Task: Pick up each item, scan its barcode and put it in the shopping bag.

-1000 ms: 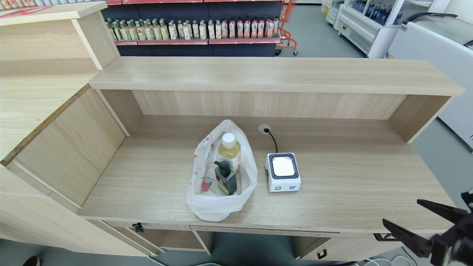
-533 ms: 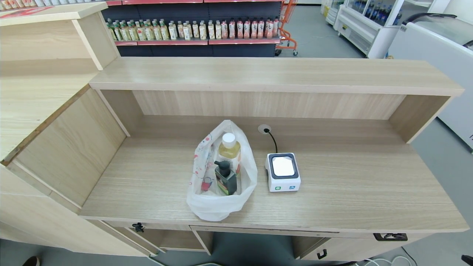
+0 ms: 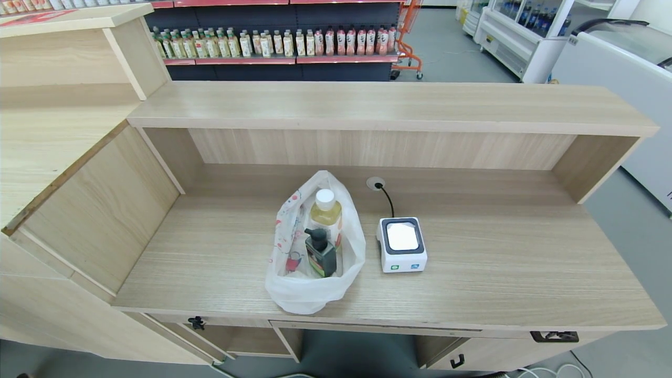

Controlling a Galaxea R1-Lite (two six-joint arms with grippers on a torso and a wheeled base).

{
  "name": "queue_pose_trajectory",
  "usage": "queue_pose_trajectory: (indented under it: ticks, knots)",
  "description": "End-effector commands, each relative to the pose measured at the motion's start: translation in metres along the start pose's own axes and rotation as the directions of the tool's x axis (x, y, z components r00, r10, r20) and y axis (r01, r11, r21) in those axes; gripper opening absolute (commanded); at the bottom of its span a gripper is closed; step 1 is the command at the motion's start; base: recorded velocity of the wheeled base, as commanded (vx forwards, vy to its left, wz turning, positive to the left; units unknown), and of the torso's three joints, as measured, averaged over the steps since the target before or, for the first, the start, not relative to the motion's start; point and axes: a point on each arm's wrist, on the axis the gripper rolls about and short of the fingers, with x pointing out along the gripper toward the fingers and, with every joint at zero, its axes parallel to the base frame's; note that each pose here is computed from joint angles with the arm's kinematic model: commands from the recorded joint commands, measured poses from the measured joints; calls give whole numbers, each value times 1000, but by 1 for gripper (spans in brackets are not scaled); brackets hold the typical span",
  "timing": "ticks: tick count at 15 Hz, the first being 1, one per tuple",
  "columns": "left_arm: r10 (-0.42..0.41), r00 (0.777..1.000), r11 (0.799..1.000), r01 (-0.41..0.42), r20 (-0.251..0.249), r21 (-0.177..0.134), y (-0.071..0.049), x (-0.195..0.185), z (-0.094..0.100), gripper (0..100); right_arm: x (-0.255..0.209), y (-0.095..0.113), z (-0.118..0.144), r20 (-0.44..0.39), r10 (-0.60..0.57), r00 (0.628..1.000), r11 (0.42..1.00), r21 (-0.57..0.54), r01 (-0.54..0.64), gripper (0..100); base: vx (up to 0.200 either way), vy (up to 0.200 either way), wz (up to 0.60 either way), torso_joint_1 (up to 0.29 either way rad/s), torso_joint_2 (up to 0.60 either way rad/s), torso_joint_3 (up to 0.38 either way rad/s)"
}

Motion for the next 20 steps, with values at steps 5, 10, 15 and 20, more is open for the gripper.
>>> queue_pose_trajectory:
  ticks: [5,10,15,20]
  knots:
    - [0,1000,1000,0,0,0,0,0,0,100,-7,0,-4,83,23,996,1000,-1,-23,100,0,0,0,0,0,0]
    - [6,1000,1000,-6,0,20,0,0,0,100,-7,0,-4,84,24,996,1000,2,-25,100,0,0,0,0,0,0]
    - [5,1000,1000,-5,0,-3,0,0,0,100,-7,0,-4,84,24,996,1000,7,-25,100,0,0,0,0,0,0]
    - [5,1000,1000,-5,0,-3,0,0,0,100,-7,0,-4,84,24,996,1000,7,-25,100,0,0,0,0,0,0]
